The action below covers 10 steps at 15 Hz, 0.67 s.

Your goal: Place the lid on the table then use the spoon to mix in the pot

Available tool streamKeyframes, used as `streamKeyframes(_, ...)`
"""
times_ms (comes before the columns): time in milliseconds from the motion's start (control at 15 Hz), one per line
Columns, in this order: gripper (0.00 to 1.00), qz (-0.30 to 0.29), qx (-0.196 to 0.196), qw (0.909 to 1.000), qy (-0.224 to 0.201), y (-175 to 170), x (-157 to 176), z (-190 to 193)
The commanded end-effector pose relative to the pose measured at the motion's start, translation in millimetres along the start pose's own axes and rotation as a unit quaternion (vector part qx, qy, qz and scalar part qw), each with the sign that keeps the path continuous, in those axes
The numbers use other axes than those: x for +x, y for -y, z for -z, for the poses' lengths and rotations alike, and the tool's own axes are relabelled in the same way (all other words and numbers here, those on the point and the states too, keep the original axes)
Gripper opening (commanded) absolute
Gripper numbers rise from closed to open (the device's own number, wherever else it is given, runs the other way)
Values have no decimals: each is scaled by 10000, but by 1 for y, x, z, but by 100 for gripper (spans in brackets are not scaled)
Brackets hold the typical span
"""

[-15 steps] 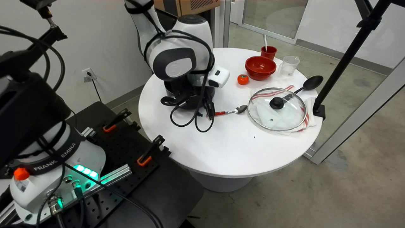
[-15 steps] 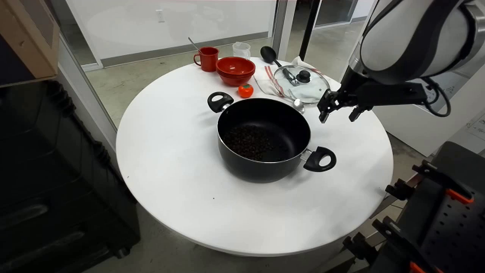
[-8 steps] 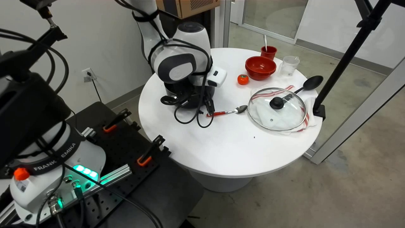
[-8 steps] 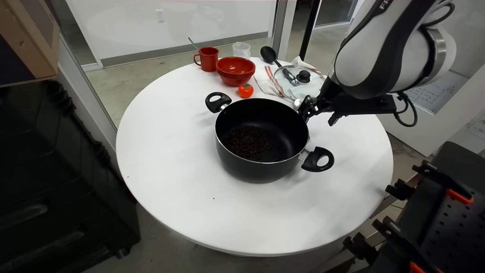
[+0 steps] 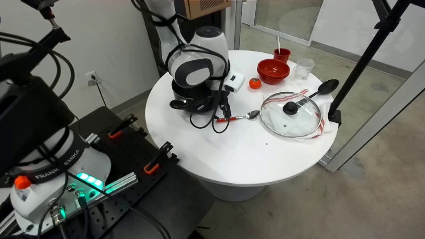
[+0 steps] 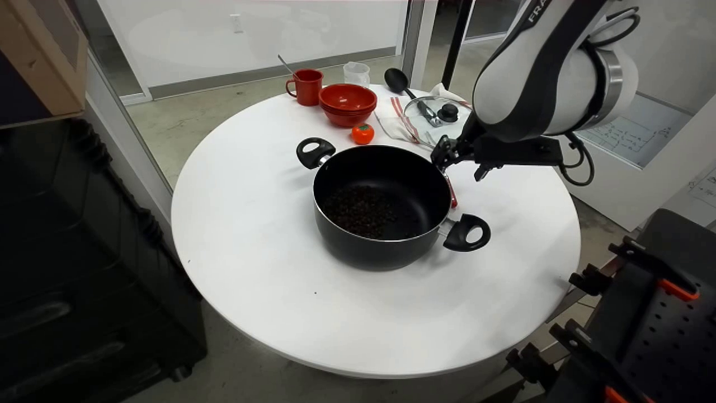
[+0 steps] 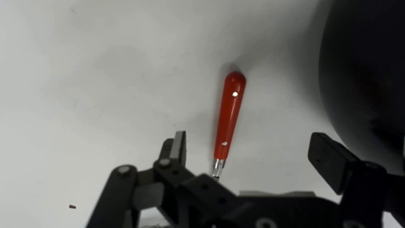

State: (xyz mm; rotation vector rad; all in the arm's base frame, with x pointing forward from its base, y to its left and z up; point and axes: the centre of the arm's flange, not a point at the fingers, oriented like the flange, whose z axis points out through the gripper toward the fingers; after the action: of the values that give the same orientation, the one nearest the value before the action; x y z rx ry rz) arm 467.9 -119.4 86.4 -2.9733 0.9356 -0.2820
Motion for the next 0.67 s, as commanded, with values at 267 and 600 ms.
streamKeyframes(267,100,-450,-37,9989,156,-10,1,-17)
streamKeyframes(600,100,-640,-97,9972,363,-21,6,-23)
